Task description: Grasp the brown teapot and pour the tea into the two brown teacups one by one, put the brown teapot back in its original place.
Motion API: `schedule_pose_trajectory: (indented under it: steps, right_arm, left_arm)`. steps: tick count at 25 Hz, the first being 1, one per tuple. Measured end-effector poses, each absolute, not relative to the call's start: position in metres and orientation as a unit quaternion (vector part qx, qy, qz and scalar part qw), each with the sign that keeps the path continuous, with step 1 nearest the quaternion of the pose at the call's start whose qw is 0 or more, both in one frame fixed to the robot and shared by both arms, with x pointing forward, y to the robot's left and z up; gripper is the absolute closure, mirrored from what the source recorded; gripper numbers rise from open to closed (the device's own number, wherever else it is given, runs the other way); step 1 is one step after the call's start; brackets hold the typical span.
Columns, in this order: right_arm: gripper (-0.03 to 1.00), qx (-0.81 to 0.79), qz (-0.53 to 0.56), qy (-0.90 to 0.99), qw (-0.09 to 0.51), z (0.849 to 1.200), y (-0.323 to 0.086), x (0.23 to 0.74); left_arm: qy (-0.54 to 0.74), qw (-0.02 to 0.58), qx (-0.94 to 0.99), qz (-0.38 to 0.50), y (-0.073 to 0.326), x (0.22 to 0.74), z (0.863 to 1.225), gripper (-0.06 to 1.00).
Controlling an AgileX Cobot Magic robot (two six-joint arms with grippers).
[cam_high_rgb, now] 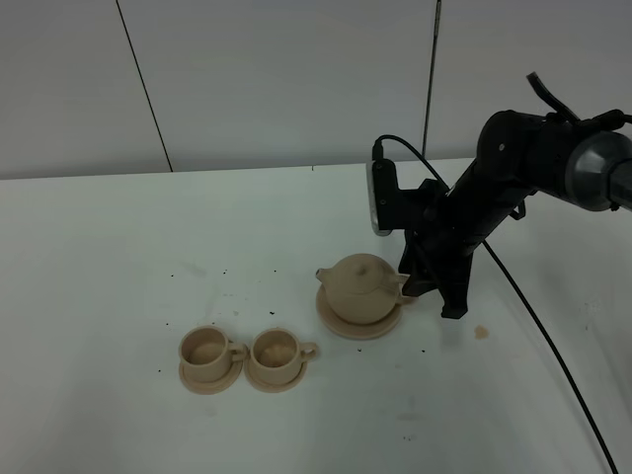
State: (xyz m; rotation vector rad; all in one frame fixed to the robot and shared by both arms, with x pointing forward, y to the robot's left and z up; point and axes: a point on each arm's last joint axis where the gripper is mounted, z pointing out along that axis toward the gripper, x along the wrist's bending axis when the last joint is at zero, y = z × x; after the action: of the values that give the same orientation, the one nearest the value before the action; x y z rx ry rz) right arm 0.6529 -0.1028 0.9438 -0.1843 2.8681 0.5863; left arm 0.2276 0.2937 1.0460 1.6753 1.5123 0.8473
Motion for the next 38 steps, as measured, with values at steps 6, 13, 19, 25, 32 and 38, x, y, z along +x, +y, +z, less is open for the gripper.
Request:
schedule_pose_trajectory:
  steps: [6, 13, 19, 25, 32, 38]
  right_arm:
    - [0.70, -0.063, 0.199, 0.972, 0.104, 0.9439, -0.1009, 0.6521]
    - [0.70, -0.065, 0.200, 0.972, 0.108, 0.9441, -0.0980, 0.6516]
    - [0.70, -0.067, 0.205, 0.970, 0.109, 0.9445, -0.0958, 0.6511]
    - [0.70, -0.068, 0.208, 0.969, 0.111, 0.9448, -0.0953, 0.6514]
    - [0.70, -0.069, 0.212, 0.969, 0.110, 0.9443, -0.0945, 0.6513]
    - [0.70, -0.069, 0.215, 0.968, 0.110, 0.9446, -0.0941, 0.6513]
  left_arm:
    - [0.586, 0.357, 0.649, 0.328, 0.2937, 0.2276, 1.0460, 0.71]
    - [0.586, 0.357, 0.649, 0.328, 0.2937, 0.2276, 1.0460, 0.71]
    - [0.586, 0.357, 0.649, 0.328, 0.2937, 0.2276, 1.0460, 0.71]
    - [0.586, 0.357, 0.649, 0.328, 0.2937, 0.2276, 1.0460, 0.71]
    - [0.586, 0.357, 0.649, 0.328, 0.2937, 0.2276, 1.0460, 0.71]
    - [0.586, 0.357, 0.649, 0.328, 0.2937, 0.2276, 1.0460, 0.71]
